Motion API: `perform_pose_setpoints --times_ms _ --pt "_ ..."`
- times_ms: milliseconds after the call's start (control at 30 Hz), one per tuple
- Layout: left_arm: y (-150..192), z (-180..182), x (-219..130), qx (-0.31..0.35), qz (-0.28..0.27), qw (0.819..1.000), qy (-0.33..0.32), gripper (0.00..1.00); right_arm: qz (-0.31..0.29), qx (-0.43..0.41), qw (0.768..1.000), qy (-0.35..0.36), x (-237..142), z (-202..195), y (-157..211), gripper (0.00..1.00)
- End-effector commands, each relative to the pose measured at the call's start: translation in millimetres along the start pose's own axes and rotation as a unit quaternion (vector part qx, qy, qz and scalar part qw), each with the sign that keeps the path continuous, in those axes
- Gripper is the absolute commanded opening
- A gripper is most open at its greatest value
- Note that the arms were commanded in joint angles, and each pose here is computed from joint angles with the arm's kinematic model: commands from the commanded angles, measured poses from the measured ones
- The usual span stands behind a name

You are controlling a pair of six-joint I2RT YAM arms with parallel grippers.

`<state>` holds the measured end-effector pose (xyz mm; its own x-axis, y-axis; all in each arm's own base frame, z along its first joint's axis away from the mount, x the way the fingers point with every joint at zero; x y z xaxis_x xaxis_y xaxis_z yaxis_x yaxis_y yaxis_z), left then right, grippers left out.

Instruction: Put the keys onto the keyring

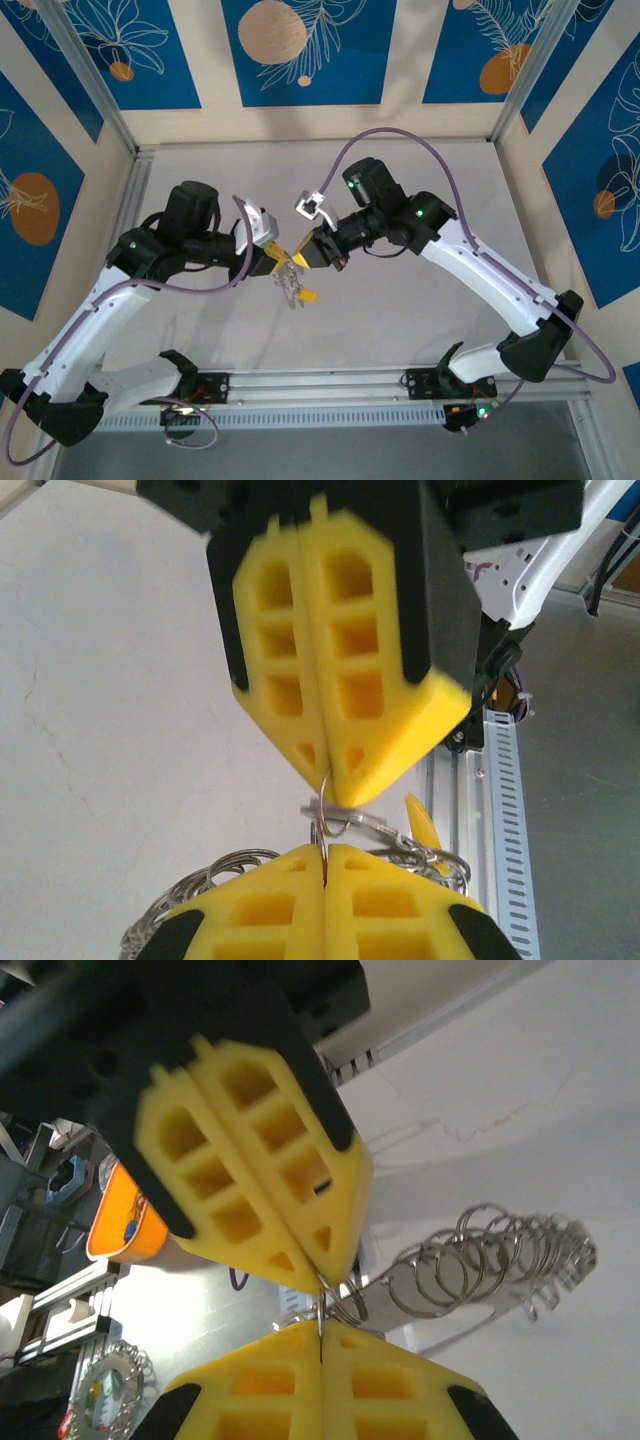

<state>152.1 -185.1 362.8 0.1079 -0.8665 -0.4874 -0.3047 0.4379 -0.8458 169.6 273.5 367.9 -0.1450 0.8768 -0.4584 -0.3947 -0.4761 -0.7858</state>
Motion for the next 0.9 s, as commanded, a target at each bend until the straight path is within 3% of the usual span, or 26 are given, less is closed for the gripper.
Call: perform_pose_setpoints --times_ms 0,533,867 --pt "-1 -12 -4 0.021 -0.010 0.999 0.023 0.00 -0.018 -0.008 1.000 0.001 -8 5 -4 0.00" --pt "0 -8 -5 0.024 -0.003 1.000 0.000 0.00 0.023 0.014 1.000 -0.004 -4 4 6 0.00" --pt "0 -10 -4 0.027 -0.002 1.000 -0.001 0.00 0.018 0.012 0.999 -0.033 1 10 2 0.00"
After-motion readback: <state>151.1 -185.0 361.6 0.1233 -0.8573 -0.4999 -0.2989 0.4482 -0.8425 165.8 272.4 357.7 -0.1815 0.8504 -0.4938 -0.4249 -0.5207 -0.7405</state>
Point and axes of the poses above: each hand's point on the last joint's axis, 136 mm out from that joint toward the fingers, its own x axis out along the fingers, its own z axis along the line the jaws close on, y = z × x, the point moved 7 cm from there along -x, back along the fingers, and after that the axes turned 7 degrees about -x, right-handed, at the moved point
